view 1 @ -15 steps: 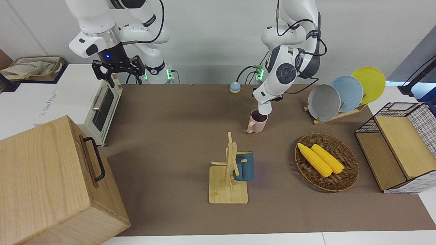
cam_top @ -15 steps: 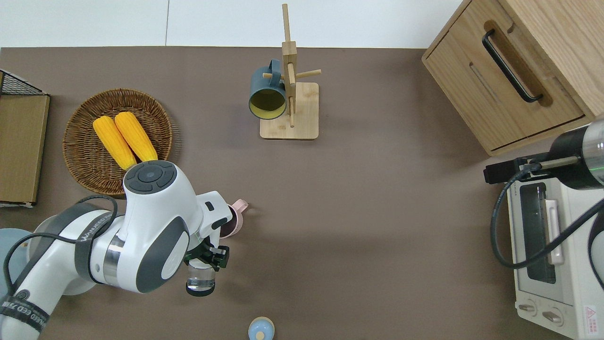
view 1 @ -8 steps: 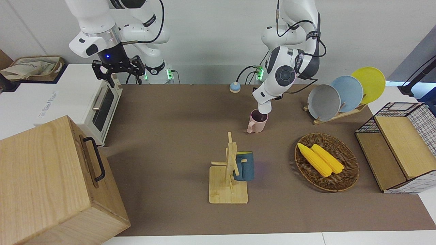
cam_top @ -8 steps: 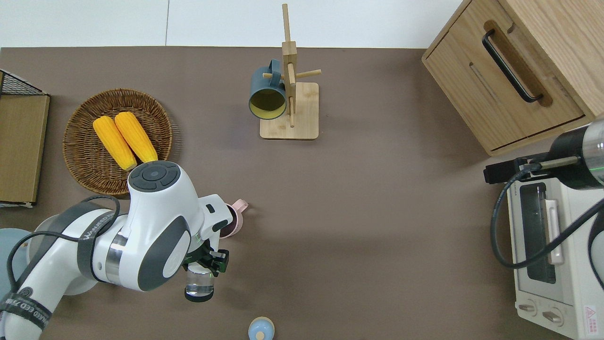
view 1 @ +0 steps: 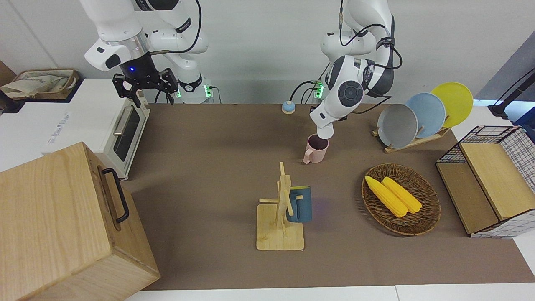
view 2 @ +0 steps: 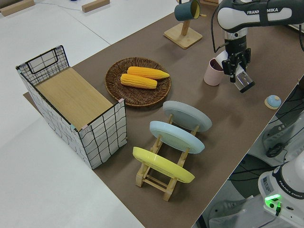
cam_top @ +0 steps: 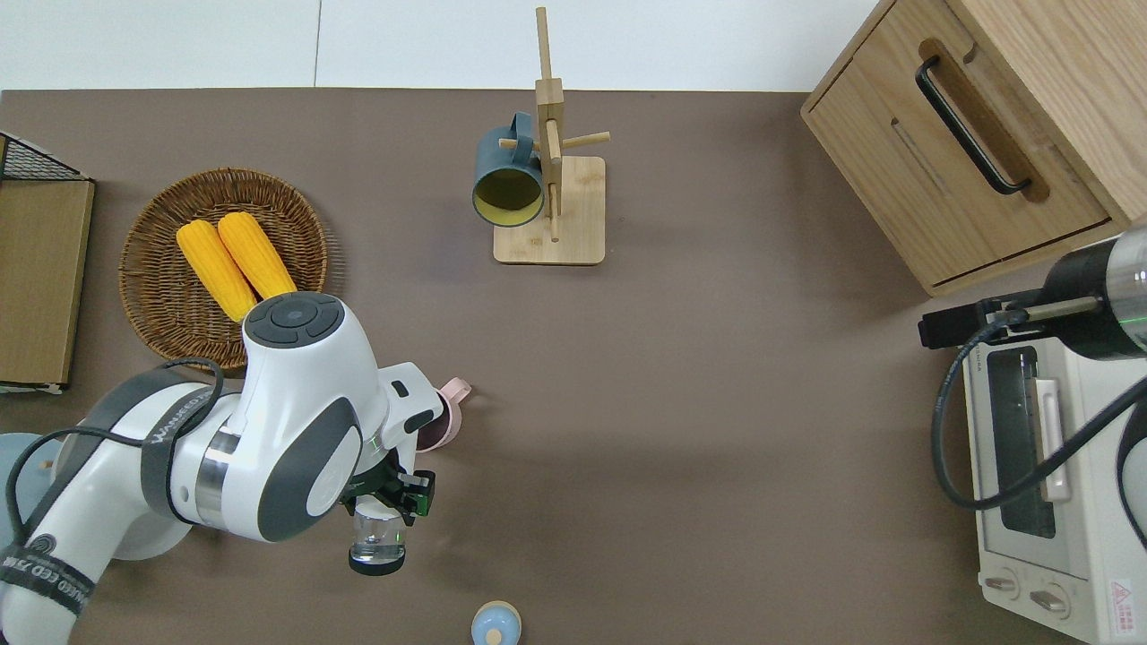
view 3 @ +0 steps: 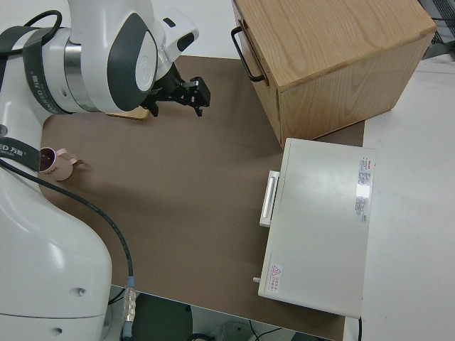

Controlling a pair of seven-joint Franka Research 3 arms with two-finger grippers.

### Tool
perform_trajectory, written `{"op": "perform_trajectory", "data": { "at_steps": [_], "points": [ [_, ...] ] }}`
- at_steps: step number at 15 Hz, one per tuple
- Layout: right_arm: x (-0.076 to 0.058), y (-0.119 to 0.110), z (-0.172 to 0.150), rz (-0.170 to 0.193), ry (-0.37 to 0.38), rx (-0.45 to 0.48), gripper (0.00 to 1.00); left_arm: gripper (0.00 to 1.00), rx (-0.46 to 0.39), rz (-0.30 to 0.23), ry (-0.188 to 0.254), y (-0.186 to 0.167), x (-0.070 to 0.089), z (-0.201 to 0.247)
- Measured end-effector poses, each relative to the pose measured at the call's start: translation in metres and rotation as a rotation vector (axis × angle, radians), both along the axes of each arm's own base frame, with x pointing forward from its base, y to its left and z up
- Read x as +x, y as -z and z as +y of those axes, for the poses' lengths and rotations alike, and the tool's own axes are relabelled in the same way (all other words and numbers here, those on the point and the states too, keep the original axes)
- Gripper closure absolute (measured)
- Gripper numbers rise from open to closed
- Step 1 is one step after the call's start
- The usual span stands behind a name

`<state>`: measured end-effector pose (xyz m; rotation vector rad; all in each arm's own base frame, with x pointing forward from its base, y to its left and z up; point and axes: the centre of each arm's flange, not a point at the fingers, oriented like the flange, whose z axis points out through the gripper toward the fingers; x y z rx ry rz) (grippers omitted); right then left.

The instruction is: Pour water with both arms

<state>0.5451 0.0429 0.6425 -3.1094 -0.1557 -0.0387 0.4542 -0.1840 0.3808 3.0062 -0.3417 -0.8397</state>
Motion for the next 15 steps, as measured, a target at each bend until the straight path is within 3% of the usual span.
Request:
{"op": "perform_trajectory", "data": {
  "at_steps": [15],
  "points": [
    [0.0, 0.0, 0.0, 0.0, 0.0, 0.0, 0.0, 0.34, 0.029, 0.041, -0.016, -0.003, -0.001, -0.005]
  ]
}}
